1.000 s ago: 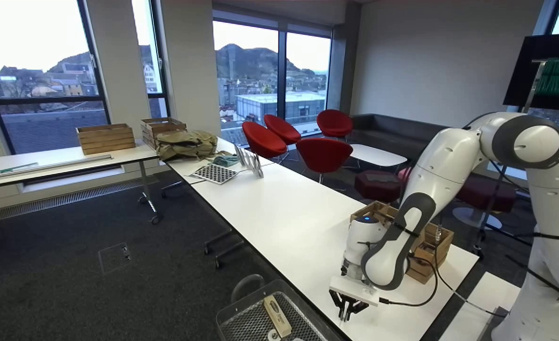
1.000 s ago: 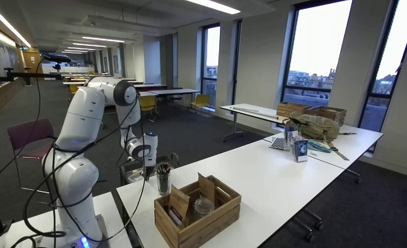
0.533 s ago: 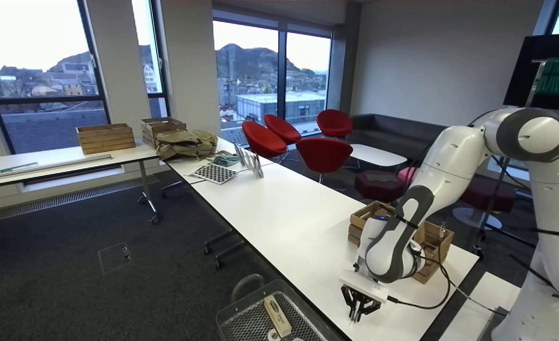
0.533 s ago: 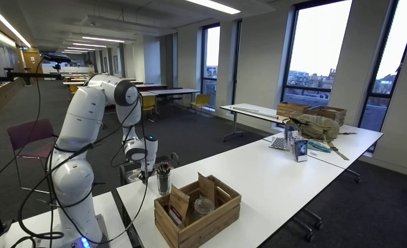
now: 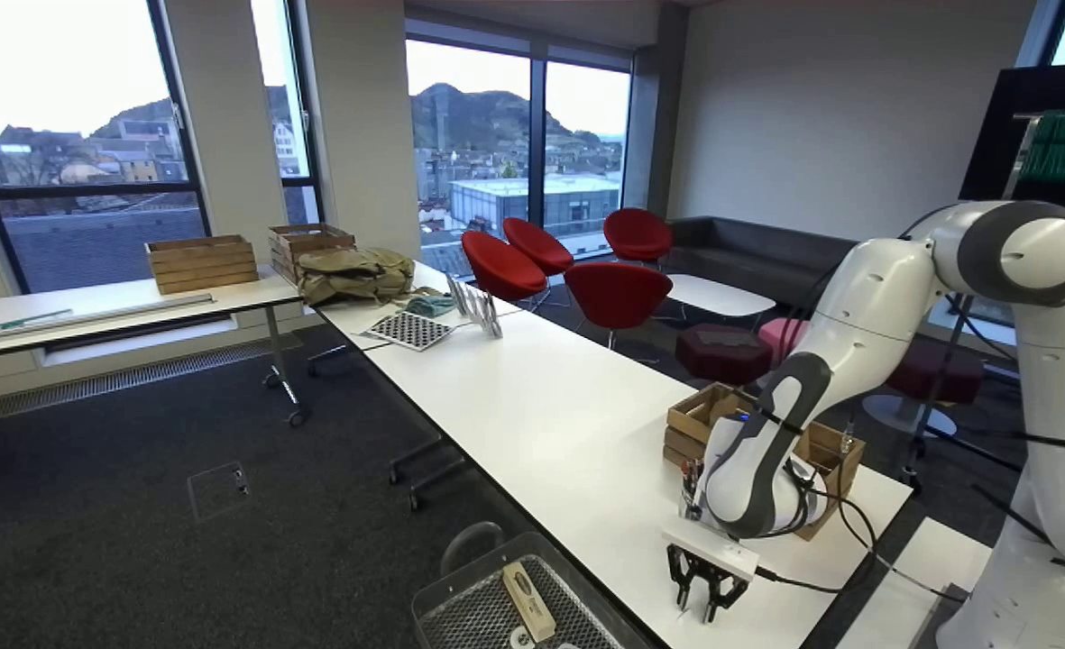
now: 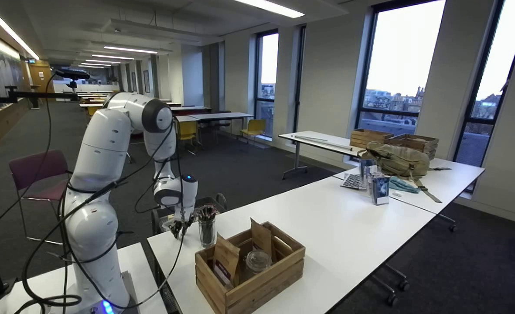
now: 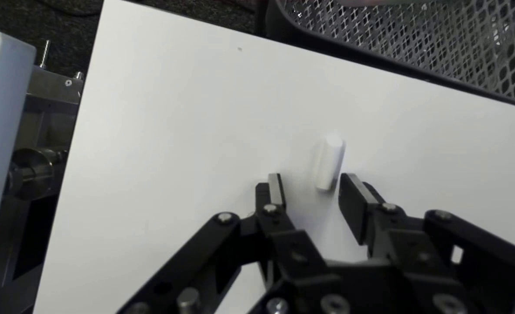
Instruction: Pick up the small white object and put it on the countertop.
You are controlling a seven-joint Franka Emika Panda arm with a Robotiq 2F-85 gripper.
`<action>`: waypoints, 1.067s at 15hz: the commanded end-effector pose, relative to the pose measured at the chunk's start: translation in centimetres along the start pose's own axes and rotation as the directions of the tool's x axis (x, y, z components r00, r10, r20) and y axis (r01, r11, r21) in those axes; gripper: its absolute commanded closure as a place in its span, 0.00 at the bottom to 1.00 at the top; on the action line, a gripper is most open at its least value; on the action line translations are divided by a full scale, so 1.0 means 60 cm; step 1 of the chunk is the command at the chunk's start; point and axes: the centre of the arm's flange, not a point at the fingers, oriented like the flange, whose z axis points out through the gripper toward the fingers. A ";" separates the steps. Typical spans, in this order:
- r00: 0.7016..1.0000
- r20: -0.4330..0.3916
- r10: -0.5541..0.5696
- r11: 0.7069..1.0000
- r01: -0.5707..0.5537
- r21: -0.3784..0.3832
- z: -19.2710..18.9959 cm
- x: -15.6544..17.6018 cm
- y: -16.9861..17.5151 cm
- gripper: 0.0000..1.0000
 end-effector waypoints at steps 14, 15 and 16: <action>0.866 -0.337 -0.368 0.917 0.278 -0.287 -0.180 -0.291 0.096 0.00; 0.839 -0.344 -0.422 0.897 0.329 -0.296 -0.193 -0.313 0.091 0.00; 0.805 -0.337 -0.488 0.866 0.399 -0.300 -0.203 -0.331 0.086 0.00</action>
